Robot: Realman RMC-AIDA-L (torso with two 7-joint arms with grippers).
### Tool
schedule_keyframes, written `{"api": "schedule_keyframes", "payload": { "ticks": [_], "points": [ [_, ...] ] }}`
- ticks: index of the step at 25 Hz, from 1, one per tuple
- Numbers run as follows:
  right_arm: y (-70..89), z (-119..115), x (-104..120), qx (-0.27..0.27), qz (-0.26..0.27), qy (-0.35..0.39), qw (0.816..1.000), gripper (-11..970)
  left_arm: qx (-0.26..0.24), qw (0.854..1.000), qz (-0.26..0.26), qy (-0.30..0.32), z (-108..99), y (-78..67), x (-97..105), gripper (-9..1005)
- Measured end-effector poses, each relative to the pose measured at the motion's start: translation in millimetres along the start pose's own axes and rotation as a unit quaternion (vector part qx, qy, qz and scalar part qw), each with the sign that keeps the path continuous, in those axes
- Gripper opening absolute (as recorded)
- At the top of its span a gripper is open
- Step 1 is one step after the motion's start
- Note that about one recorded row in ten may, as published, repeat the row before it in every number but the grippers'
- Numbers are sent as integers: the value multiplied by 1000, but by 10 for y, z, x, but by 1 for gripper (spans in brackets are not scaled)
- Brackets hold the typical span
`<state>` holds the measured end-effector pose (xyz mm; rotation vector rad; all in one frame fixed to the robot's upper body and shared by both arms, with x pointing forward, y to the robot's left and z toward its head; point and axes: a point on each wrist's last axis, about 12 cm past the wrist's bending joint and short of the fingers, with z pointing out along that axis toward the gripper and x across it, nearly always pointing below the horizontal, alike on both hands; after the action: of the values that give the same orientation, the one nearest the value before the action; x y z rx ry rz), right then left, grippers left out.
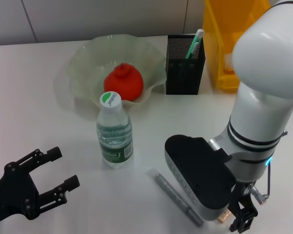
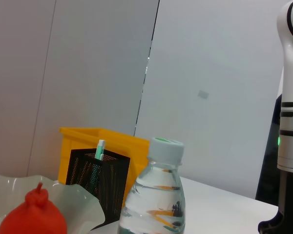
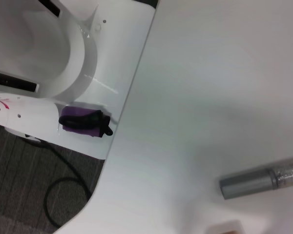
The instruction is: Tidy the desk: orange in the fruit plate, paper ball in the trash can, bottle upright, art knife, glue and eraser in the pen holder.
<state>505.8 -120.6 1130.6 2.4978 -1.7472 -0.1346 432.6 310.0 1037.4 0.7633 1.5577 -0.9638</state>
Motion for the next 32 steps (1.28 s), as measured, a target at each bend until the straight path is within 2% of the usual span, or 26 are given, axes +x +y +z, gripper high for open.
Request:
{"api": "schedule_keyframes", "payload": {
  "ticks": [4, 15, 26, 29, 32],
  "points": [
    [-12, 32, 10, 1, 1, 10, 1000, 679, -1, 1000, 1, -1, 1, 5, -4, 799],
    [-17, 62, -11, 4, 0, 19, 1000, 372, -1, 1000, 1, -1, 3, 3, -3, 799],
    [-29, 77, -27, 12, 2, 21, 1000, 360, -3, 1000, 0, 0, 4, 4, 3, 799],
    [-39, 42, -24, 18, 6, 17, 1000, 307, -4, 1000, 0, 1, 4, 6, 4, 799],
    [-82, -111, 24, 39, 27, -4, 999, 254, -3, 1000, 1, 1, 11, 13, -2, 799]
  ]
}}
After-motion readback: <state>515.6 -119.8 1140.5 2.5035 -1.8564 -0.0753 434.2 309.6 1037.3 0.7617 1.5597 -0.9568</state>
